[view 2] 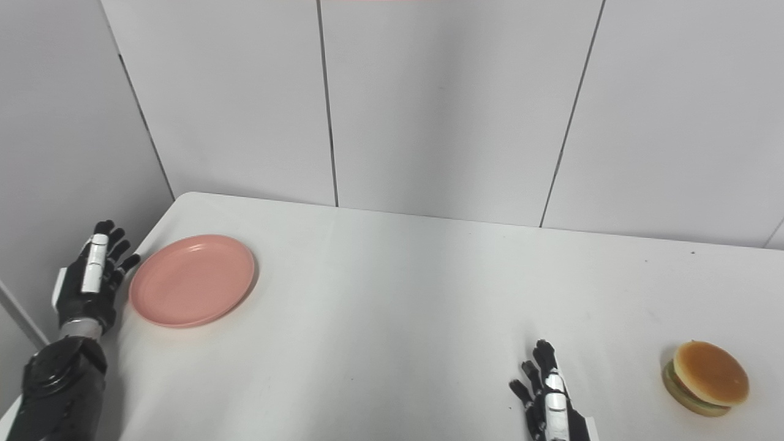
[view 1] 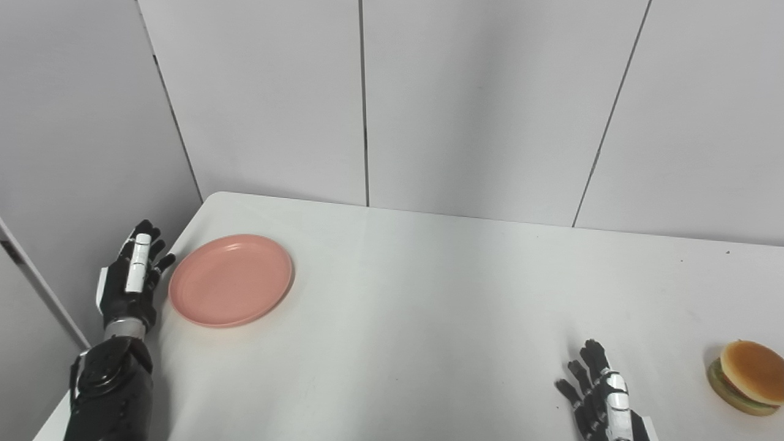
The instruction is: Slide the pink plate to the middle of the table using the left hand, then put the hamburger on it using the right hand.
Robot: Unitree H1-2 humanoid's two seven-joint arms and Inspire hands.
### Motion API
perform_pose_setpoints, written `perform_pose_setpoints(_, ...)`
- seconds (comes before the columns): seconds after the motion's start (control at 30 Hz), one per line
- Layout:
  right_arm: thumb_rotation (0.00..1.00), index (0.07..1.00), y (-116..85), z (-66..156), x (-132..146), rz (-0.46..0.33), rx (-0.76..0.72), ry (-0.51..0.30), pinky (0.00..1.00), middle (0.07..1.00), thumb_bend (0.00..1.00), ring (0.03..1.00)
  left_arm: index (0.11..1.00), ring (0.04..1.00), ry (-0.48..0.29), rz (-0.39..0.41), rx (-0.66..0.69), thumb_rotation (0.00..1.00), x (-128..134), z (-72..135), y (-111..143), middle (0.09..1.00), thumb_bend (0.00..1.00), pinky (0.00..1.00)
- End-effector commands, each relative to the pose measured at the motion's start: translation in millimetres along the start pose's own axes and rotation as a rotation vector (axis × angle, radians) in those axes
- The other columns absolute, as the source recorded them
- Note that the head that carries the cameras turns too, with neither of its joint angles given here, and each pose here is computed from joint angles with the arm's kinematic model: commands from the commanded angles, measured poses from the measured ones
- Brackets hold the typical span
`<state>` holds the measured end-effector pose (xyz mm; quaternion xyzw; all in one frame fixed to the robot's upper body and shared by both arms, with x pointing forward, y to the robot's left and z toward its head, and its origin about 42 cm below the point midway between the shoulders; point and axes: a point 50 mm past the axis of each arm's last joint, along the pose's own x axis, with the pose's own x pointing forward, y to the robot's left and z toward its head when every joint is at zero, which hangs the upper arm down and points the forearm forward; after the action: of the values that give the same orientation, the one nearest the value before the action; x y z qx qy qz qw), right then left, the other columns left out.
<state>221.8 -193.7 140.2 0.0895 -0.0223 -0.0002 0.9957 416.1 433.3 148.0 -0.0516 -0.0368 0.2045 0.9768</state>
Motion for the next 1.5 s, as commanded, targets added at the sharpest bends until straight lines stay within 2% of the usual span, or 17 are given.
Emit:
perform_pose_setpoints(0.0, 1.0, 0.959, -13, -6, -31, -0.018, -0.033, 0.058, 0.9, 0.987, 0.69, 0.967, 0.861, 0.921, -0.073, -0.008, 0.027, 0.71, 14, 22, 0, 0.901, 0.86, 0.8)
perform_pose_setpoints(0.17, 1.0, 0.957, -12, -6, -31, -0.02, -0.029, 0.058, 0.89, 0.984, 0.7, 0.962, 0.878, 0.913, -0.064, 0.006, 0.091, 0.76, 15, 17, 6, 0.897, 0.84, 0.8)
perform_pose_setpoints(0.3, 1.0, 0.957, -12, -6, -32, -0.018, -0.029, 0.059, 0.89, 0.984, 0.7, 0.96, 0.888, 0.938, -0.058, -0.007, 0.089, 0.77, 14, 16, 8, 0.918, 0.85, 0.8)
perform_pose_setpoints(0.43, 1.0, 0.953, -11, -6, -32, -0.018, -0.032, 0.06, 0.88, 0.981, 0.7, 0.954, 0.879, 0.915, -0.051, -0.029, 0.061, 0.75, 10, 13, 5, 0.906, 0.87, 0.78)
perform_pose_setpoints(0.63, 1.0, 0.952, -10, -5, -33, -0.018, -0.037, 0.059, 0.88, 0.979, 0.71, 0.949, 0.844, 0.911, -0.054, -0.079, -0.017, 0.69, 5, 14, -9, 0.892, 0.88, 0.82)
perform_pose_setpoints(0.9, 1.0, 0.95, -9, -5, -33, -0.017, -0.039, 0.063, 0.87, 0.976, 0.72, 0.944, 0.841, 0.903, -0.062, -0.132, -0.048, 0.72, 5, 27, -28, 0.884, 0.83, 0.79)
perform_pose_setpoints(1.13, 1.0, 0.949, -8, -4, -34, -0.015, -0.043, 0.069, 0.86, 0.971, 0.72, 0.937, 0.85, 0.927, -0.037, -0.161, -0.076, 0.71, 5, 28, -41, 0.901, 0.87, 0.8)
perform_pose_setpoints(1.23, 1.0, 0.946, -7, -4, -35, -0.011, -0.046, 0.069, 0.85, 0.967, 0.71, 0.932, 0.851, 0.923, -0.032, -0.173, -0.084, 0.72, 4, 28, -46, 0.897, 0.89, 0.75)
perform_pose_setpoints(1.47, 1.0, 0.952, -7, -4, -36, -0.006, -0.049, 0.075, 0.86, 0.97, 0.7, 0.931, 0.859, 0.924, -0.03, -0.212, -0.082, 0.73, -1, 31, -61, 0.9, 0.87, 0.77)
